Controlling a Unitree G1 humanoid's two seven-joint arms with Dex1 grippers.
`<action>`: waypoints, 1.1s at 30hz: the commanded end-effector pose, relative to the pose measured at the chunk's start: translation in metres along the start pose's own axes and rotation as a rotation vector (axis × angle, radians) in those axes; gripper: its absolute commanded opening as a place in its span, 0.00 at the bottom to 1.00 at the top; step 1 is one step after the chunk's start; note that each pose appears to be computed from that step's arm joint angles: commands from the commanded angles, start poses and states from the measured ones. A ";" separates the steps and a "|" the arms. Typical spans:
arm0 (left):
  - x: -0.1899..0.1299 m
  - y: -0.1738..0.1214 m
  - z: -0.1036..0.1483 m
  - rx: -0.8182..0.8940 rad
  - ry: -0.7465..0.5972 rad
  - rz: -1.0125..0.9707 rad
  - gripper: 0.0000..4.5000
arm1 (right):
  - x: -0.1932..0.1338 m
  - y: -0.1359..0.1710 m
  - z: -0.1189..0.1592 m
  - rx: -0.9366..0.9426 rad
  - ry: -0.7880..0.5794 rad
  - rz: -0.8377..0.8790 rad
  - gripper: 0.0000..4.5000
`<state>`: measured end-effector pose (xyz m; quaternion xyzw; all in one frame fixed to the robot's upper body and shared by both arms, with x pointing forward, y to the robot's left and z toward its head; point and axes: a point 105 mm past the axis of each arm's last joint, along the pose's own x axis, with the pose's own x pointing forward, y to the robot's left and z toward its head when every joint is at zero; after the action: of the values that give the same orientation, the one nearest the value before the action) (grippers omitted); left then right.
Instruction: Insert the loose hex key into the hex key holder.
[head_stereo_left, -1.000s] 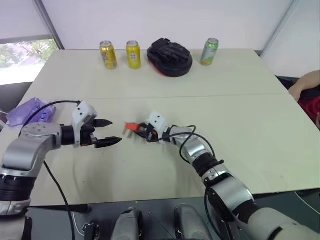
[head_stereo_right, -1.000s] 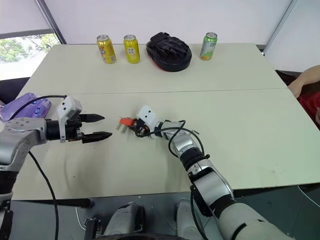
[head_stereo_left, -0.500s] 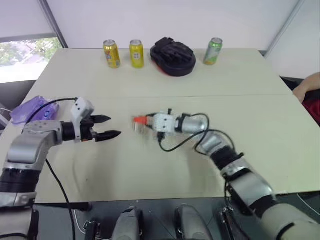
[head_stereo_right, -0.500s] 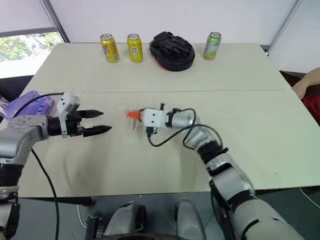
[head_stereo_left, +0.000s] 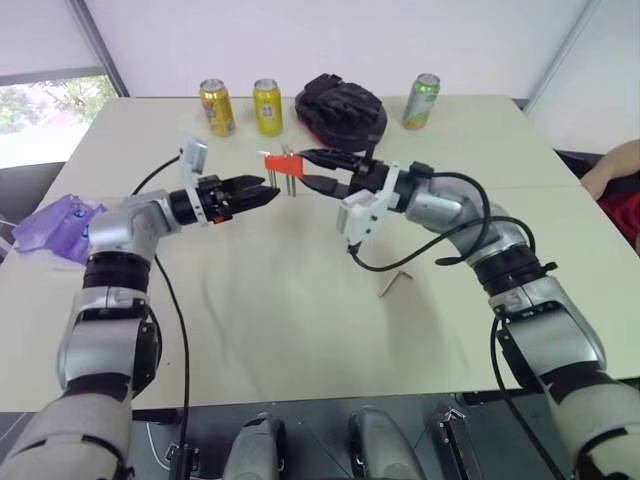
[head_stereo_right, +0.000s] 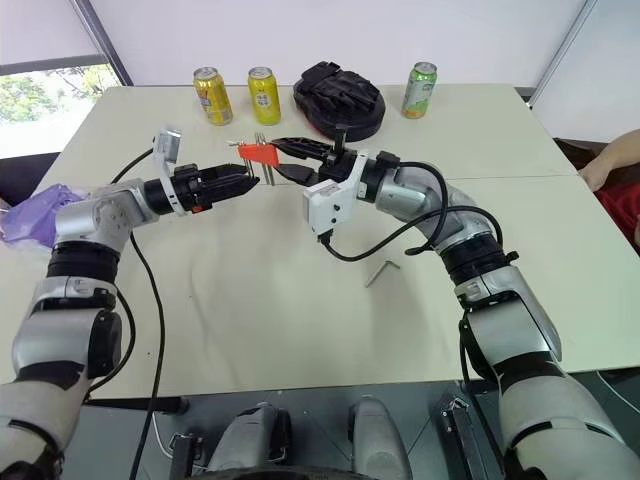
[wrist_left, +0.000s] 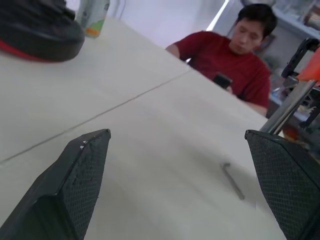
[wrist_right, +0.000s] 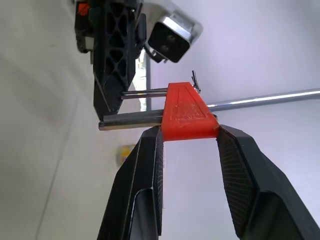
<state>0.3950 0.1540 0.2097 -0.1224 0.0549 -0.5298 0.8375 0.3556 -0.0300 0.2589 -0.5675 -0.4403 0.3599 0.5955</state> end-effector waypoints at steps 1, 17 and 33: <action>0.008 -0.021 0.015 0.055 0.024 -0.152 1.00 | 0.003 -0.013 -0.001 -0.018 0.010 -0.034 0.23; -0.016 -0.036 0.006 0.156 0.196 -0.210 1.00 | -0.004 0.002 -0.018 0.058 0.093 0.000 0.23; 0.007 -0.028 0.018 0.241 0.113 -0.168 1.00 | 0.000 0.012 -0.008 0.114 0.071 0.010 0.23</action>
<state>0.3764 0.1397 0.2179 -0.0066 0.0574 -0.6034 0.7953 0.3727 -0.0370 0.2305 -0.5581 -0.3630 0.3741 0.6456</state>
